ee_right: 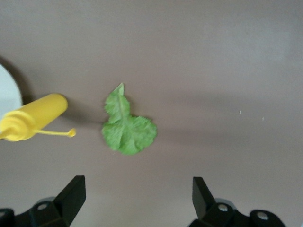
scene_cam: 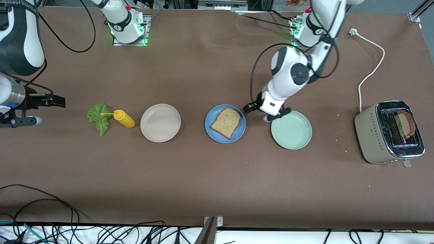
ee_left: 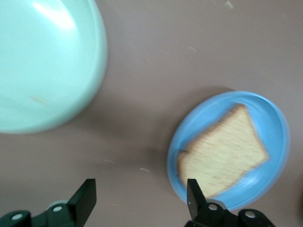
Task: Make sandwich in blue plate with both arms
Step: 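Withdraw the left gripper while the right gripper reaches the lettuce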
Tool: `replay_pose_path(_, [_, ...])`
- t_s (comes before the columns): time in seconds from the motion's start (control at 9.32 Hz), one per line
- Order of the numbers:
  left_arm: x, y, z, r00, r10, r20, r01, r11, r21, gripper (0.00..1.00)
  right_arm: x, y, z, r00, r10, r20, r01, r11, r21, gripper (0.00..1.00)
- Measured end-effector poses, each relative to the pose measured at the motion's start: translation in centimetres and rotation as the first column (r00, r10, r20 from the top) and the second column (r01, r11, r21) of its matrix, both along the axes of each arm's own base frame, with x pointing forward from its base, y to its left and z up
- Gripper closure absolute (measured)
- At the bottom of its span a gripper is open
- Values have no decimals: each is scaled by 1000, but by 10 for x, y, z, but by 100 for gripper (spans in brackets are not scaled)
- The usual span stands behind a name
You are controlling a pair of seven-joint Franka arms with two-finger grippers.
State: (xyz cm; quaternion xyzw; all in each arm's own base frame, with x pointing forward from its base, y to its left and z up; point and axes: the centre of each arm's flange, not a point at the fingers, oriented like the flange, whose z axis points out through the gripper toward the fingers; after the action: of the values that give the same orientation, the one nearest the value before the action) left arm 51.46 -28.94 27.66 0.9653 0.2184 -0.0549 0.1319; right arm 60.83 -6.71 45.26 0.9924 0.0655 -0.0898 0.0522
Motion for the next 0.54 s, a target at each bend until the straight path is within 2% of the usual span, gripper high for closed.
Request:
replay_pose_path(0.21, [29, 65, 45, 997, -77, -30, 81, 987, 139, 11, -8, -16, -61, 998, 64, 2, -64, 998, 12, 0])
replay_pose_path(0.32, [45, 85, 72, 996, -84, -23, 86, 981, 176, 10, -15, -16, -89, 997, 76, 4, -76, 997, 16, 0])
replay_pose_path(0.54, [70, 104, 119, 998, -61, 0, 60, 982, 178, 10, -33, -12, -139, 998, 64, 8, -64, 997, 52, 0])
